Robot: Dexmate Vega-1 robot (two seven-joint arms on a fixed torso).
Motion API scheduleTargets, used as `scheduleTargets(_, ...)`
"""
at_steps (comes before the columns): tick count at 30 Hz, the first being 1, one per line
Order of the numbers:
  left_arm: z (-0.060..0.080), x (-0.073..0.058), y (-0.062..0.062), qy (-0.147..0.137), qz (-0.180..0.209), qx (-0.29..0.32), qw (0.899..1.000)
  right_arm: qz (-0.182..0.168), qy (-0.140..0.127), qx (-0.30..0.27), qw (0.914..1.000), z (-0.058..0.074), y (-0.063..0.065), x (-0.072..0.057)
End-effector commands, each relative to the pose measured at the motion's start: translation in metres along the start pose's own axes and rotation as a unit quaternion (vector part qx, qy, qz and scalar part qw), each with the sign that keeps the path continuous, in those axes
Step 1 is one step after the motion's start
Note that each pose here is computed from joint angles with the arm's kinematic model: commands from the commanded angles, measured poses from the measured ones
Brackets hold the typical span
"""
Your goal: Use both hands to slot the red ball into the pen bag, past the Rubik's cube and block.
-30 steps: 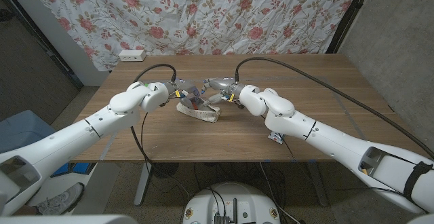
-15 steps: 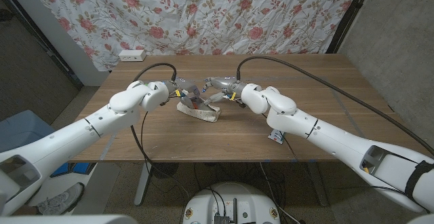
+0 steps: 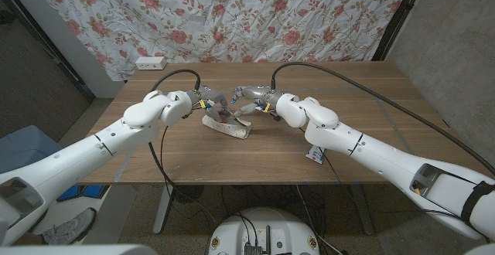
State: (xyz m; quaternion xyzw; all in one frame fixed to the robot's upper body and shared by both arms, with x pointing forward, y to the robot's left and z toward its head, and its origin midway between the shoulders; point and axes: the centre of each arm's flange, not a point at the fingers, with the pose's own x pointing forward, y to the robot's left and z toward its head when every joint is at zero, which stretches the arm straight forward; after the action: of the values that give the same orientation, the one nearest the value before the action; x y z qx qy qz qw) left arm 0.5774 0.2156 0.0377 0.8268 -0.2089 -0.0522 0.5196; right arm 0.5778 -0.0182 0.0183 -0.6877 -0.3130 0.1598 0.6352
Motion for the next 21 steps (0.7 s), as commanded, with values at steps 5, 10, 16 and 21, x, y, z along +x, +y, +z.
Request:
scheduleTargets(5,-0.005,-0.01,0.011,0.022,0.009,0.002,1.0,-0.004,0.008,0.004,1.0,-0.011,-0.002,0.002)
scheduleTargets(10,-0.008,-0.016,0.013,0.025,0.011,0.0,1.0,-0.003,0.007,0.007,0.9999,-0.015,-0.002,0.001)
scheduleTargets(16,-0.013,-0.024,0.015,0.028,0.015,-0.003,0.999,-0.012,0.002,0.002,0.9999,-0.019,-0.003,-0.003)
scheduleTargets(21,-0.017,-0.029,0.016,0.037,0.022,-0.006,0.999,-0.023,0.003,-0.001,0.9997,-0.024,-0.003,-0.008)
